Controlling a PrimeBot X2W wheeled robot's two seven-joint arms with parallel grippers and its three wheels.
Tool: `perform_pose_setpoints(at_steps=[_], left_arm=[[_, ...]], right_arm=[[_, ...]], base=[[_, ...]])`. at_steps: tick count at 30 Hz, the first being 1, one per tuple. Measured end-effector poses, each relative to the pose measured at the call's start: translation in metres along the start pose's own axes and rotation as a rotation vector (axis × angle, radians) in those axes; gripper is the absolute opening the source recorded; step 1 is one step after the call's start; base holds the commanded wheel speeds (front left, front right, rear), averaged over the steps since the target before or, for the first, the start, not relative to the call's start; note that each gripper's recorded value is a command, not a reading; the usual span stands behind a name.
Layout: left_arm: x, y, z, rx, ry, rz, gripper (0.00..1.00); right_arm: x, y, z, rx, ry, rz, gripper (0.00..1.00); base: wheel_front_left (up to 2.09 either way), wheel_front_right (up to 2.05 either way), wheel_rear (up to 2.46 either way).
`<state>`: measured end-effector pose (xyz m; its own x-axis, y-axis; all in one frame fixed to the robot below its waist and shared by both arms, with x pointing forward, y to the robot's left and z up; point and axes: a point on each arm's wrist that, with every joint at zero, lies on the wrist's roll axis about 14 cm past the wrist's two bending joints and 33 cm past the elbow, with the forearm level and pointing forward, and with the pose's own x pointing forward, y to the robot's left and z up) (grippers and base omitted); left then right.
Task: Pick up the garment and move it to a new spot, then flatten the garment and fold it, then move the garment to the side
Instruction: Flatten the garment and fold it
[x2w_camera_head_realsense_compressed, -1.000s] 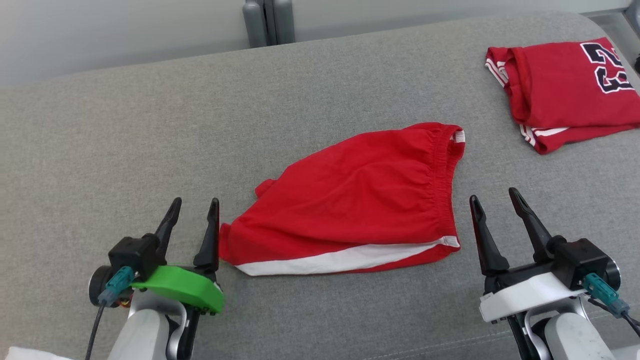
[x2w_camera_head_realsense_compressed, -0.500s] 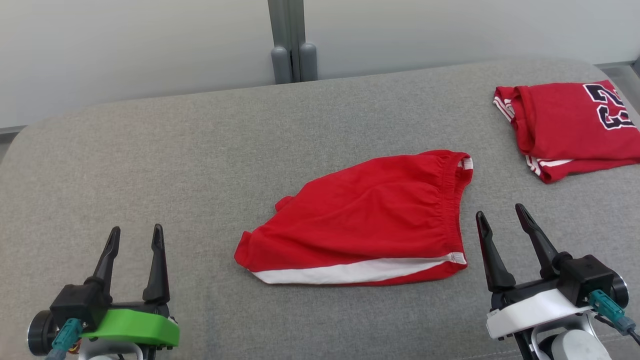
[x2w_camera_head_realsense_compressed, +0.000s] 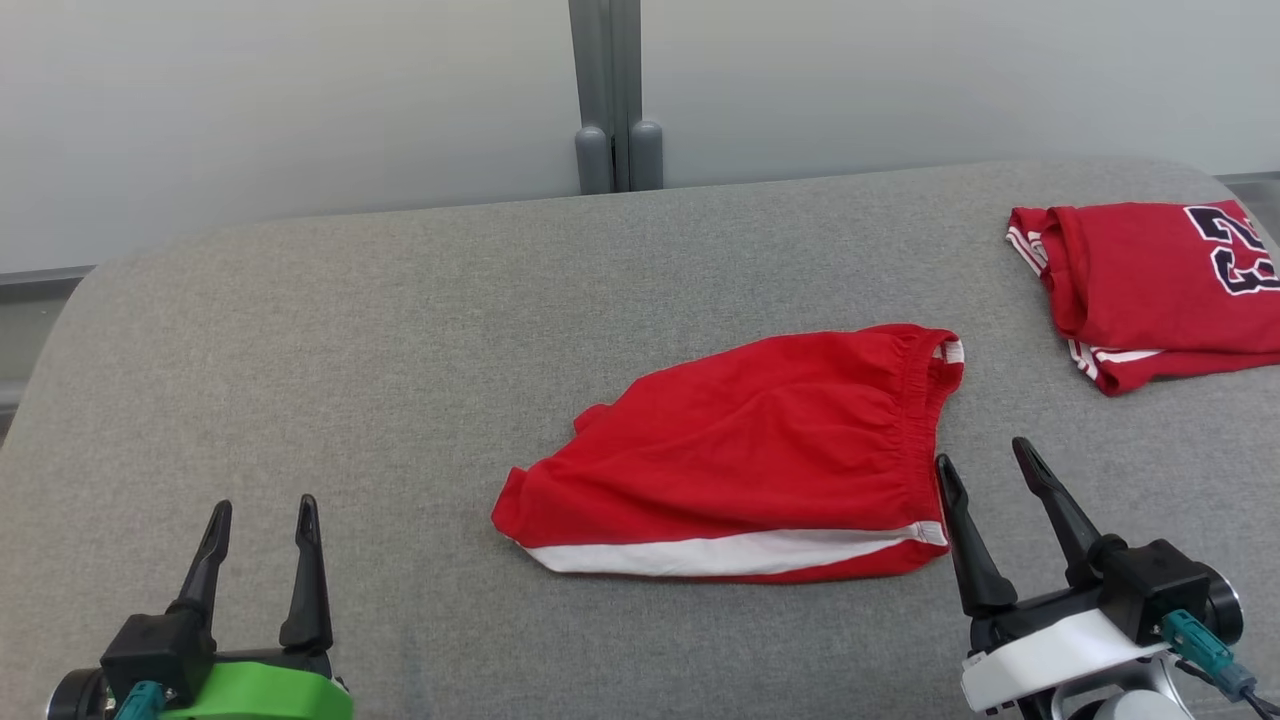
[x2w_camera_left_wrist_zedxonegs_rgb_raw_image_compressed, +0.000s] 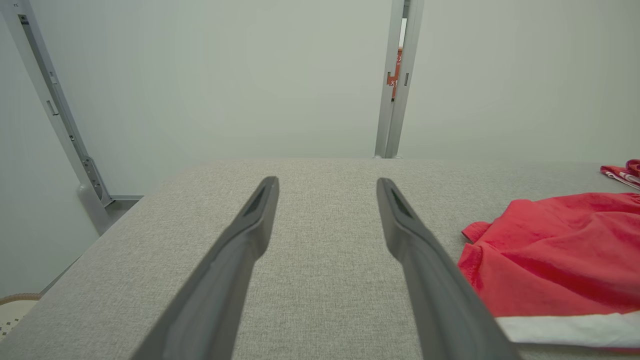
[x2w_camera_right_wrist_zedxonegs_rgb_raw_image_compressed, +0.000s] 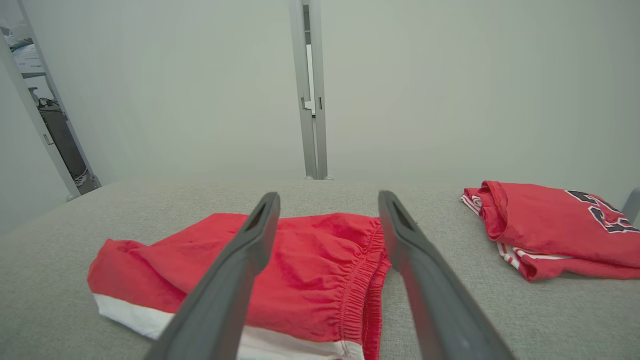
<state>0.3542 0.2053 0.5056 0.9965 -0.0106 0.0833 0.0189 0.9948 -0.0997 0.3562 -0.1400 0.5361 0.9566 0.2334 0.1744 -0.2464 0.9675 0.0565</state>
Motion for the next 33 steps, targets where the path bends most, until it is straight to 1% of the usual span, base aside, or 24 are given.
perform_pose_setpoints(at_steps=[33], left_arm=[[-0.0012, 0.0001, -0.0088, 0.004, 0.029, -0.002, 1.00]], right_arm=[[-0.0020, 0.0002, -0.0063, 0.000, 0.020, 0.000, 1.00]], base=[[0.00, 0.00, 0.00]])
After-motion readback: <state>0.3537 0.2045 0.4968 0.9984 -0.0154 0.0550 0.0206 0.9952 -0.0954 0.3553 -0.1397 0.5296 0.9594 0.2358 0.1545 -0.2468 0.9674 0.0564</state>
